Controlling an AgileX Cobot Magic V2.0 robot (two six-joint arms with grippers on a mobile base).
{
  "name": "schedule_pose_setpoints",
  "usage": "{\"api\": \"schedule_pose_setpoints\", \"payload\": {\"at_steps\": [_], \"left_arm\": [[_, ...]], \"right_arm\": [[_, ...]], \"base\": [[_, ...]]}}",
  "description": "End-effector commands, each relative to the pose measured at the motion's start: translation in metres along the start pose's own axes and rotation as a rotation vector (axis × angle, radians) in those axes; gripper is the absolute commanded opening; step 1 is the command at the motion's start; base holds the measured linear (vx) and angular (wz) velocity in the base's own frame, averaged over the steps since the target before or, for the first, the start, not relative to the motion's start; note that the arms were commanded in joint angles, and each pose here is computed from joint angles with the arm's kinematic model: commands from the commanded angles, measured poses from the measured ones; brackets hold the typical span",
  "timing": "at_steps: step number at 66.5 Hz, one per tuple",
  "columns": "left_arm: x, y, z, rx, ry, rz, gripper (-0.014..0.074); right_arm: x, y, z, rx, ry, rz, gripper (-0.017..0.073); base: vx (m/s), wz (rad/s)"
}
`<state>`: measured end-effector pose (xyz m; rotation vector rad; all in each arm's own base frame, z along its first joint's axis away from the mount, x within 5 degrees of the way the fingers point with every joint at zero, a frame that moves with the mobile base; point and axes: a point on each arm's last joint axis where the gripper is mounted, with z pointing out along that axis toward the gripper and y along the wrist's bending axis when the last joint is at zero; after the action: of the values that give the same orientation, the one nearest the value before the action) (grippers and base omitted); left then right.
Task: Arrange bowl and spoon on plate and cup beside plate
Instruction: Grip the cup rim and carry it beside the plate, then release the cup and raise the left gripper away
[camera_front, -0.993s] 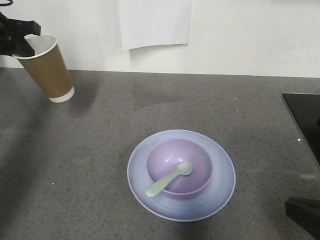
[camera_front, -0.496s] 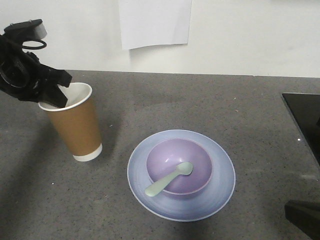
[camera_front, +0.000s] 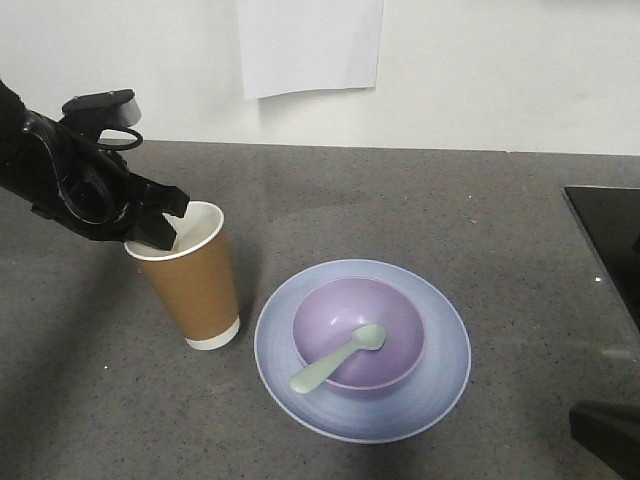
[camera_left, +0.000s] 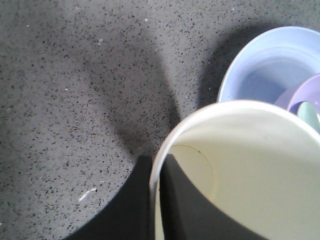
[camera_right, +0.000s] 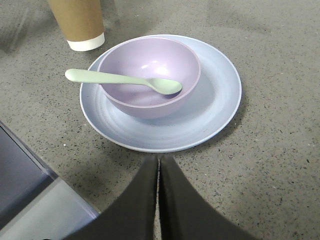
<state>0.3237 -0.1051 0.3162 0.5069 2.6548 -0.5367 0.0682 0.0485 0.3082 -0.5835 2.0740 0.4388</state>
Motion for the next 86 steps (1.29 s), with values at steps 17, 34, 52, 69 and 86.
{"api": "schedule_pose_setpoints", "payload": {"at_steps": [17, 34, 52, 69, 86], "left_arm": [[-0.009, -0.002, 0.007, 0.025, -0.032, -0.016, -0.0007], [-0.009, -0.001, 0.007, 0.025, -0.028, -0.014, -0.0006], [-0.006, -0.002, 0.007, 0.034, -0.002, -0.011, 0.0037], [-0.006, -0.002, 0.007, 0.036, 0.004, -0.005, 0.0166], [-0.005, -0.005, 0.007, 0.060, 0.012, -0.016, 0.0295]], "right_arm": [[-0.012, 0.000, -0.004, 0.013, -0.073, 0.005, -0.0004], [-0.012, 0.000, -0.004, 0.013, -0.073, 0.005, -0.0004], [-0.012, -0.001, -0.004, 0.014, -0.075, 0.005, -0.0004], [-0.012, 0.000, -0.004, 0.013, -0.074, 0.005, -0.0004], [-0.012, 0.000, -0.004, 0.013, -0.073, 0.005, -0.0004]], "base": [[0.00, 0.00], [0.00, 0.00], [0.00, 0.00], [0.00, 0.00], [0.00, 0.00]]}}
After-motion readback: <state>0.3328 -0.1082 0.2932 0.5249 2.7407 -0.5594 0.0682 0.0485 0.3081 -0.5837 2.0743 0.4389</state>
